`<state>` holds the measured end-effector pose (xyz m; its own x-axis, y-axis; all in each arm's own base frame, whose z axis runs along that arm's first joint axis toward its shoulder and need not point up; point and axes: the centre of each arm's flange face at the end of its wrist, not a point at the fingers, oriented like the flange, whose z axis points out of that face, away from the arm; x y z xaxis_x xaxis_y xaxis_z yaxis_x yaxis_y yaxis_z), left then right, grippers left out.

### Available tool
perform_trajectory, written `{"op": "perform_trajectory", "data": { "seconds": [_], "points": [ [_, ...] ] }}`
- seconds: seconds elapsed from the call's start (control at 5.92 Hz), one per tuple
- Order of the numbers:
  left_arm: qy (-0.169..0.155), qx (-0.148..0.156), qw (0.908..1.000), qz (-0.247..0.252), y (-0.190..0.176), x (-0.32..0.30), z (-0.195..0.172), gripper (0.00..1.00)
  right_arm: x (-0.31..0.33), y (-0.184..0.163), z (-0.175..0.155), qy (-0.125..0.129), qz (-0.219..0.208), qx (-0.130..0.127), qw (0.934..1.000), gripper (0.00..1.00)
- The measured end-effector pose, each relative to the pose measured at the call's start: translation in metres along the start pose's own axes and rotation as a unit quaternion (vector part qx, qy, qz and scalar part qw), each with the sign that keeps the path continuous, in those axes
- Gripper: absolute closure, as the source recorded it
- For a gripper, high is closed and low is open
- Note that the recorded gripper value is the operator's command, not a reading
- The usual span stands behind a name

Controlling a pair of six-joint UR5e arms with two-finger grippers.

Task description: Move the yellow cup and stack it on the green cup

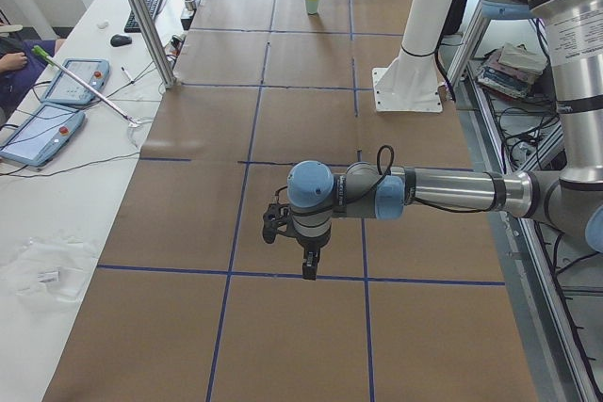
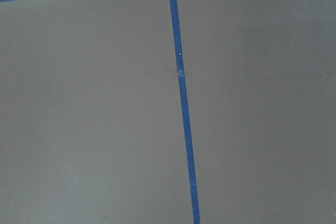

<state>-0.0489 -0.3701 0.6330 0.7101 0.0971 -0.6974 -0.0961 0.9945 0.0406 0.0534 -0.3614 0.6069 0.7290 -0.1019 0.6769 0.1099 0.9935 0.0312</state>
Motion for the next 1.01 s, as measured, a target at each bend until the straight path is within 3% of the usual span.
{"op": "perform_trajectory", "data": {
  "seconds": [1.01],
  "points": [
    [0.0,-0.006,1.0,-0.006,0.0019,-0.0058,0.006,0.0,0.0004,0.0,0.0007,0.0,0.0,-0.001,1.0,0.0]
  ]
}}
